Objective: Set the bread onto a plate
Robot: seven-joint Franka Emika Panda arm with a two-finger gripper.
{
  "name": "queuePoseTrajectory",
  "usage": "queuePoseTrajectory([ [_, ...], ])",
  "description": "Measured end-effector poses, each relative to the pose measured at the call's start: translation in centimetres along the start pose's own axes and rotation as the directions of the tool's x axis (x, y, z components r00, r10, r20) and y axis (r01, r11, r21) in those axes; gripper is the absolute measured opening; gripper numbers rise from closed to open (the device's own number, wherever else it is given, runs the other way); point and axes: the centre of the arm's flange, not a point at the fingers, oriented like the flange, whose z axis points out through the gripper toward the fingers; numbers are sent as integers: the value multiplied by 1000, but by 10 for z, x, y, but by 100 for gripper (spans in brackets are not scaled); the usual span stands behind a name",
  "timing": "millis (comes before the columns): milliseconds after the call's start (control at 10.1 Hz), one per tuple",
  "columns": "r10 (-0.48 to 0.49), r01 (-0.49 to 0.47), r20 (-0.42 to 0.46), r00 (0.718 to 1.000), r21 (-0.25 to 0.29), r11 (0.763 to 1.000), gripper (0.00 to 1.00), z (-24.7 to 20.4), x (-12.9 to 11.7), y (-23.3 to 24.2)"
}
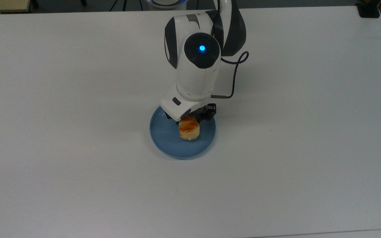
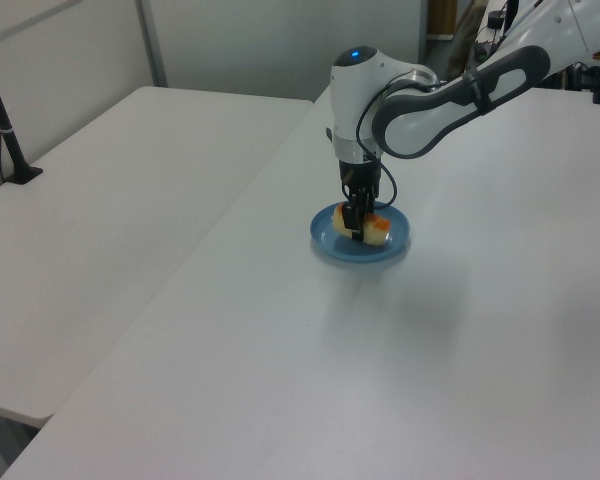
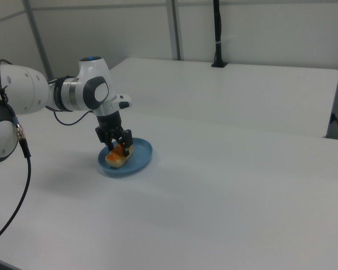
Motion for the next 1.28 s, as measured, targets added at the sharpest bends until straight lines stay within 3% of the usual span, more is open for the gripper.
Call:
queuePoseTrajectory([
  [198,33,-33,-1,999,0,999,100,0,1,0],
  [494,89,-90,-31,996,-6,996,100,-58,-1,19],
  [691,151,-150,31,988,-30,988,100,-126,-28,60],
  [988,259,-259,16,966,27,965,100,-205,-69,129],
  [1284,220,-220,-3,976,35,975,100,-235,-112,159],
])
